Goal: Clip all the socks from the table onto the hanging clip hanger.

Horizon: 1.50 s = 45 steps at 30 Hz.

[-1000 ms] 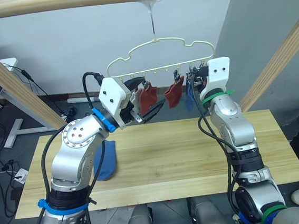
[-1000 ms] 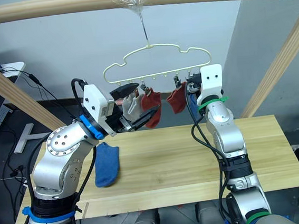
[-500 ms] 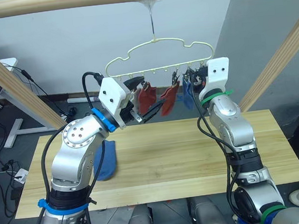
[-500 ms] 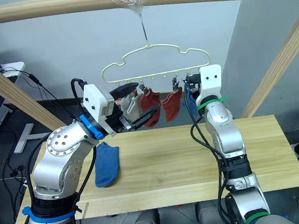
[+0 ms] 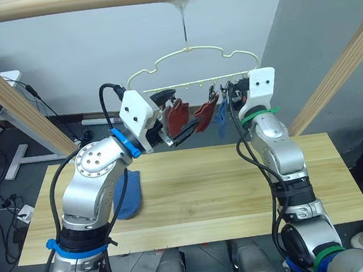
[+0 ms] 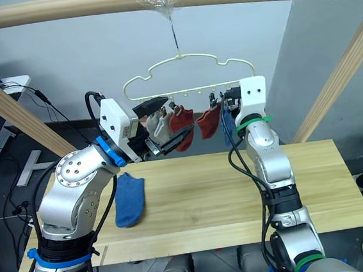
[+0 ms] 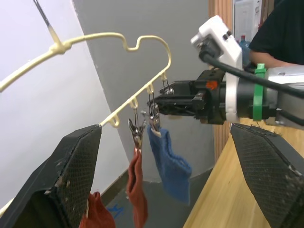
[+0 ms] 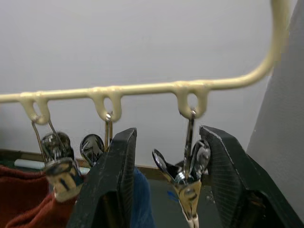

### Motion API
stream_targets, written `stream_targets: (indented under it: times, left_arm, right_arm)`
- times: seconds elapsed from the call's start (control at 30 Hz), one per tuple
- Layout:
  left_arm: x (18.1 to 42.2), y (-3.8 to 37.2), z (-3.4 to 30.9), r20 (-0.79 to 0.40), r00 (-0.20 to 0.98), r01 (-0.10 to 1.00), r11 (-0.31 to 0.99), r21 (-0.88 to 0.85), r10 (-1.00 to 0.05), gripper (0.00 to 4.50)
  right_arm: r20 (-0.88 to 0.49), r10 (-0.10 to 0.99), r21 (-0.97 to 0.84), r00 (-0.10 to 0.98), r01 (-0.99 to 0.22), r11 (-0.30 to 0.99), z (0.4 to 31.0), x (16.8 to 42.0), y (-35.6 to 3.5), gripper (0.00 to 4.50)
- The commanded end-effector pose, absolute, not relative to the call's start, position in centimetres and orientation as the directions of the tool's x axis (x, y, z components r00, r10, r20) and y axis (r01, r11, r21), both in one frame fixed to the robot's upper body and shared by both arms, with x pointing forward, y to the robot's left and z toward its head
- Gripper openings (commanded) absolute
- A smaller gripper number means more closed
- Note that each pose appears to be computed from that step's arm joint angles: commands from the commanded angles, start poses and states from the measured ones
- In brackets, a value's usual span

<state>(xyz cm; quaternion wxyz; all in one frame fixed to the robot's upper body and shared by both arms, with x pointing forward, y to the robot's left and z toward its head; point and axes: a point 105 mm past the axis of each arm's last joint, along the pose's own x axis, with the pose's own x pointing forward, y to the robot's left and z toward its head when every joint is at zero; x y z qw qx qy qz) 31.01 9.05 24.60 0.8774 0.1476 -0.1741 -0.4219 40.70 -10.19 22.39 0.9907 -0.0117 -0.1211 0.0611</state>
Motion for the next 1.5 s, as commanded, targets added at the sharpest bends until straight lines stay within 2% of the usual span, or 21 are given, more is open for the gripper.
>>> stream_targets:
  times: [0.03,0.4,0.5,0.57,0.7,0.9,1.03,1.1,1.23,1.3,1.33,1.5]
  left_arm:
    - [30.2,8.4,25.7,0.219,0.547,0.691,0.584,0.426,-0.808,4.5]
    - [30.0,8.2,25.9,0.228,0.539,0.704,0.582,0.407,-0.811,4.5]
    - [30.0,8.1,25.9,0.228,0.535,0.708,0.579,0.405,-0.813,4.5]
    - [29.9,8.0,25.8,0.229,0.532,0.711,0.577,0.403,-0.815,4.5]
    - [29.8,7.9,25.7,0.228,0.529,0.715,0.574,0.399,-0.817,4.5]
    - [29.5,7.7,25.2,0.221,0.53,0.726,0.573,0.381,-0.819,4.5]
    - [29.6,7.8,24.1,0.206,0.56,0.742,0.596,0.305,-0.803,4.5]
    - [30.0,8.5,23.2,0.201,0.606,0.728,0.638,0.252,-0.77,4.5]
    - [30.2,11.8,16.8,0.037,0.732,0.673,0.73,0.119,-0.681,4.5]
    - [30.2,14.7,13.0,-0.079,0.808,0.589,0.805,0.074,-0.584,4.5]
    - [30.5,16.8,11.0,-0.145,0.859,0.506,0.859,0.084,-0.491,4.5]
    - [31.1,22.3,7.5,-0.245,0.935,0.284,0.955,0.082,-0.257,4.5]
  right_arm:
    - [0.303,0.117,-0.033,0.946,-0.113,0.993,24.1,40.5,-10.2,2.16]
    - [0.304,0.12,-0.04,0.945,-0.113,0.993,24.1,40.8,-10.4,2.16]
    - [0.301,0.118,-0.046,0.946,-0.109,0.993,24.1,40.8,-10.6,1.58]
    - [0.3,0.119,-0.052,0.946,-0.109,0.993,24.0,40.7,-10.7,0.9]
    - [0.299,0.117,-0.064,0.947,-0.103,0.993,23.9,40.7,-11.0,0.01]
    - [0.287,0.13,-0.093,0.949,-0.107,0.99,23.9,40.5,-11.8,0.01]
    - [0.249,0.144,-0.093,0.958,-0.125,0.988,23.8,40.4,-12.4,0.01]
    - [0.21,0.163,-0.092,0.964,-0.146,0.985,23.5,40.4,-12.6,0.01]
    - [0.164,0.206,-0.098,0.965,-0.191,0.977,23.7,40.1,-12.8,0.01]
    - [0.14,0.224,-0.079,0.965,-0.215,0.974,23.6,40.0,-12.7,0.01]
    - [0.128,0.232,-0.073,0.964,-0.224,0.972,23.5,39.9,-12.7,0.01]
    - [0.108,0.241,-0.079,0.965,-0.233,0.969,23.5,39.7,-12.9,0.01]
